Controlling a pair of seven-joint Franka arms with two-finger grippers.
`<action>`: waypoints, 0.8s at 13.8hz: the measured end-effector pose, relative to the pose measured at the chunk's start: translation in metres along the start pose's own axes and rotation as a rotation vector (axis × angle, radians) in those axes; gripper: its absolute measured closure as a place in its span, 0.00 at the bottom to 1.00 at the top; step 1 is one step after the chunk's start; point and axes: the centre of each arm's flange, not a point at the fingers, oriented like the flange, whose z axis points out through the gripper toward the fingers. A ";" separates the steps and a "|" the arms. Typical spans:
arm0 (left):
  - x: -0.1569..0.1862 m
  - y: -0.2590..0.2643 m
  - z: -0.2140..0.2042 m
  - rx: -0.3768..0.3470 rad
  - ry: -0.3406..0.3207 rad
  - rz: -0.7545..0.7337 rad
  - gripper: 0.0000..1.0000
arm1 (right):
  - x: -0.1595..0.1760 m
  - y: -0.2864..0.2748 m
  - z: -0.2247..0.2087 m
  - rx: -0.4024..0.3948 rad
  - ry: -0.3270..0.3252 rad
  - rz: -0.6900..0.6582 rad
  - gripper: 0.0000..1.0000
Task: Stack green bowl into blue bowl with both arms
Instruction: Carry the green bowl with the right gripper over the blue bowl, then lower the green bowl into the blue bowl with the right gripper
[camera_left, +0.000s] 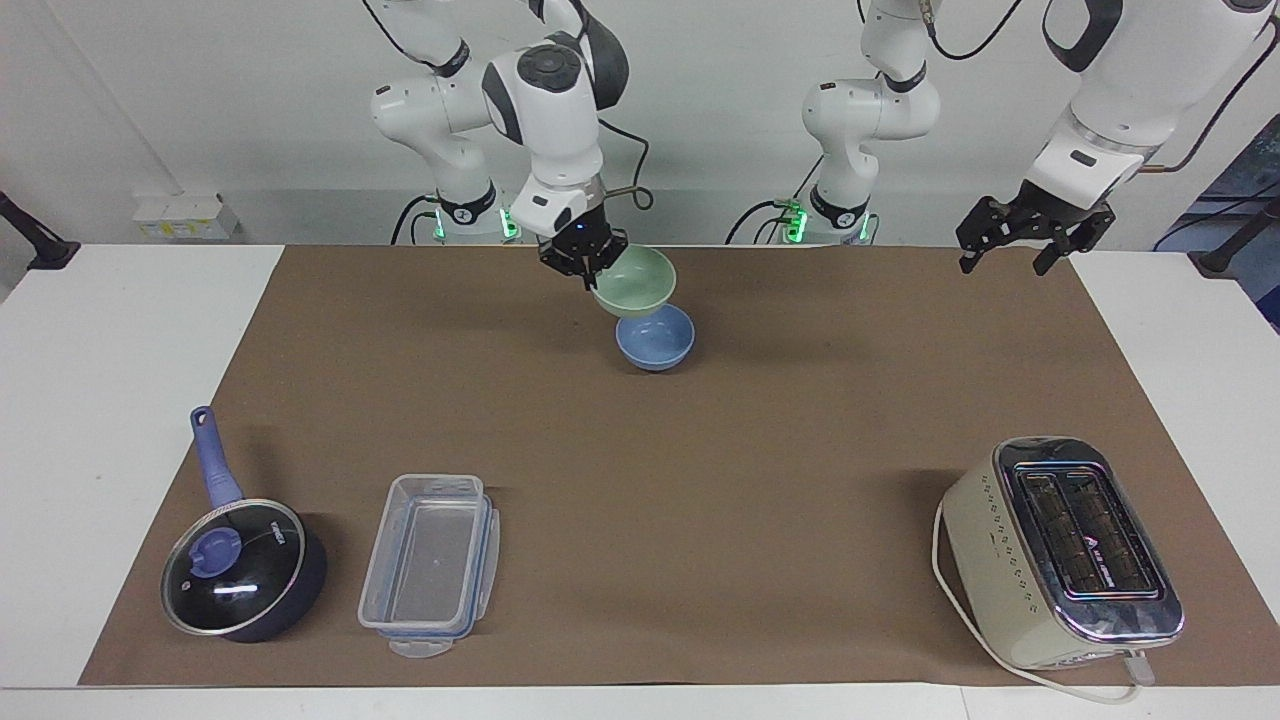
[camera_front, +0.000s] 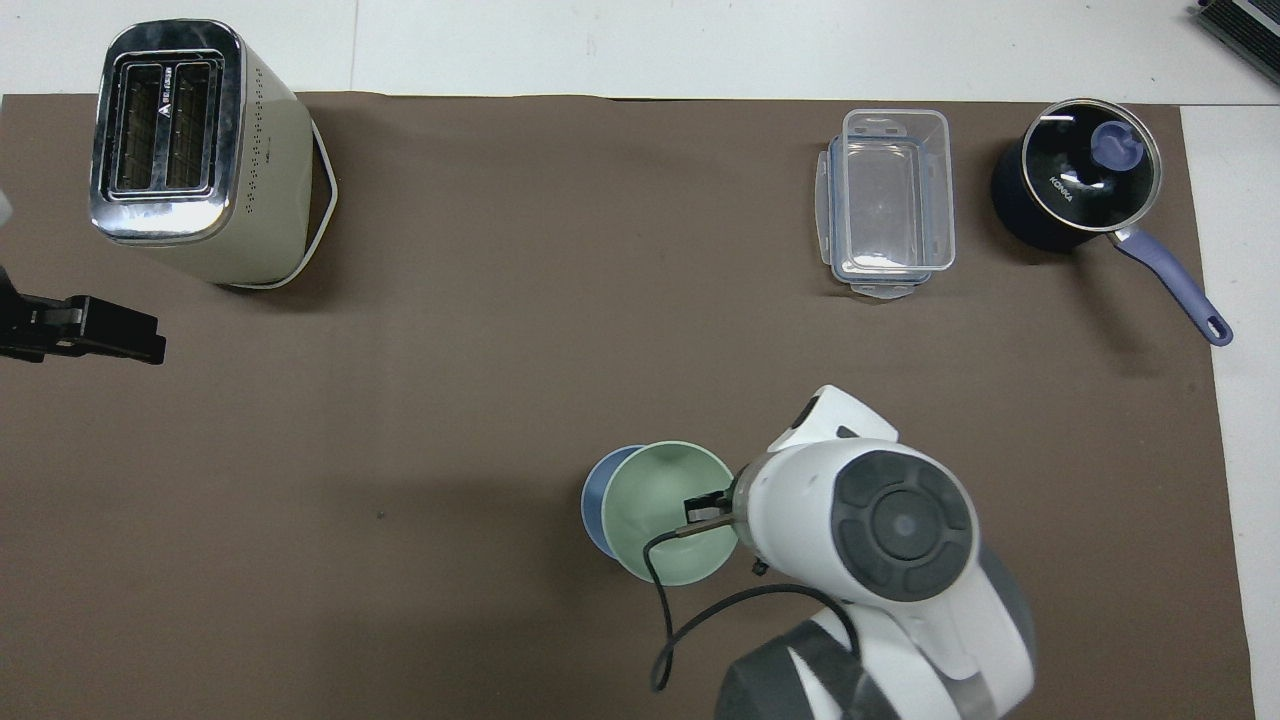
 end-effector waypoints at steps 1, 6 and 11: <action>0.000 0.000 0.000 0.000 0.000 0.000 0.00 | 0.003 -0.006 0.010 0.005 0.002 0.002 0.96; 0.000 0.000 0.000 0.000 0.000 0.000 0.00 | 0.011 -0.016 0.052 0.010 -0.013 0.031 0.96; 0.000 0.000 0.000 0.000 0.000 0.000 0.00 | 0.009 -0.013 0.079 0.002 -0.036 0.037 0.96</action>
